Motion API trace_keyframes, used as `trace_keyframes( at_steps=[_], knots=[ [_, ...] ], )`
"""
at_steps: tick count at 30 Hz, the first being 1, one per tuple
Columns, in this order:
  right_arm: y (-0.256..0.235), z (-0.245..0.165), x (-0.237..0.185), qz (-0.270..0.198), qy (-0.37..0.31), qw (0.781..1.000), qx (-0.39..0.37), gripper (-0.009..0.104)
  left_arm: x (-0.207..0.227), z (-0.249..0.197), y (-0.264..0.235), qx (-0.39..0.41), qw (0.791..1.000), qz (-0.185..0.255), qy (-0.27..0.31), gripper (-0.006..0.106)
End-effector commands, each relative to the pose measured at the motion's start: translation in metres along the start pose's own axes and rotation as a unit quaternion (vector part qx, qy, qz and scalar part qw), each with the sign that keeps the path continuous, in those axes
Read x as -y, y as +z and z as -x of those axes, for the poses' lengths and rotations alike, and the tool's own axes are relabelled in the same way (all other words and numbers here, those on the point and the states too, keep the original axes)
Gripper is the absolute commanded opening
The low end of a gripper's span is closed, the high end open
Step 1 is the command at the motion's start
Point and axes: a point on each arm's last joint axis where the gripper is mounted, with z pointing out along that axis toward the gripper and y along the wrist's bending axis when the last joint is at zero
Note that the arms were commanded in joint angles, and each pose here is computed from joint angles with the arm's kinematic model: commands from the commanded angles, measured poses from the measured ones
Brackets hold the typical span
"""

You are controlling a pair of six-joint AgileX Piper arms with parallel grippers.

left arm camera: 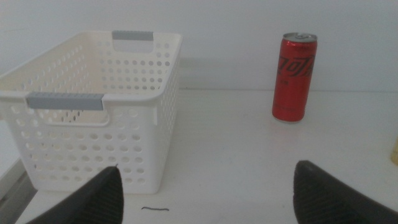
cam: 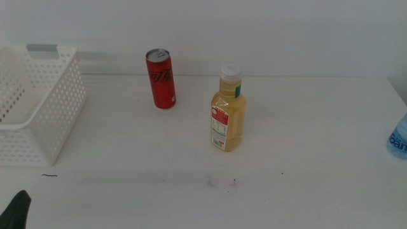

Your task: Use arms to grab the bottles and put them into the dustbin to the left of the table.

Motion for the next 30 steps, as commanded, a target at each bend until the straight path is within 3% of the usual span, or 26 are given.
trace_keyframes(
  at_steps=[1, 5, 12, 19, 23, 30],
  knots=[
    [0.000, -0.001, 0.001, -0.003, -0.010, 1.000, 0.003, 0.090, 0.001, 0.003, 0.000, 0.015, 1.000, -0.009, -0.006, 0.094],
    [0.000, -0.001, 0.001, -0.003, -0.010, 1.000, 0.003, 0.090, 0.008, 0.013, 0.012, 0.038, 0.998, -0.057, 0.010, 0.094],
    [0.000, -0.001, 0.001, -0.003, -0.004, 1.000, 0.003, 0.090, 0.039, 0.008, 0.067, 0.012, 0.989, -0.147, 0.012, 0.094],
    [0.000, -0.001, 0.001, -0.003, -0.004, 1.000, 0.003, 0.090, 0.048, -0.006, 0.098, 0.059, 0.988, -0.142, 0.034, 0.094],
    [0.000, -0.001, 0.001, -0.003, -0.004, 1.000, 0.003, 0.090, 0.047, -0.020, 0.105, 0.019, 0.990, -0.134, 0.050, 0.094],
    [0.000, -0.001, 0.001, -0.003, -0.004, 1.000, 0.003, 0.090, 0.048, -0.020, 0.105, 0.018, 0.989, -0.137, 0.052, 0.094]
  ],
)
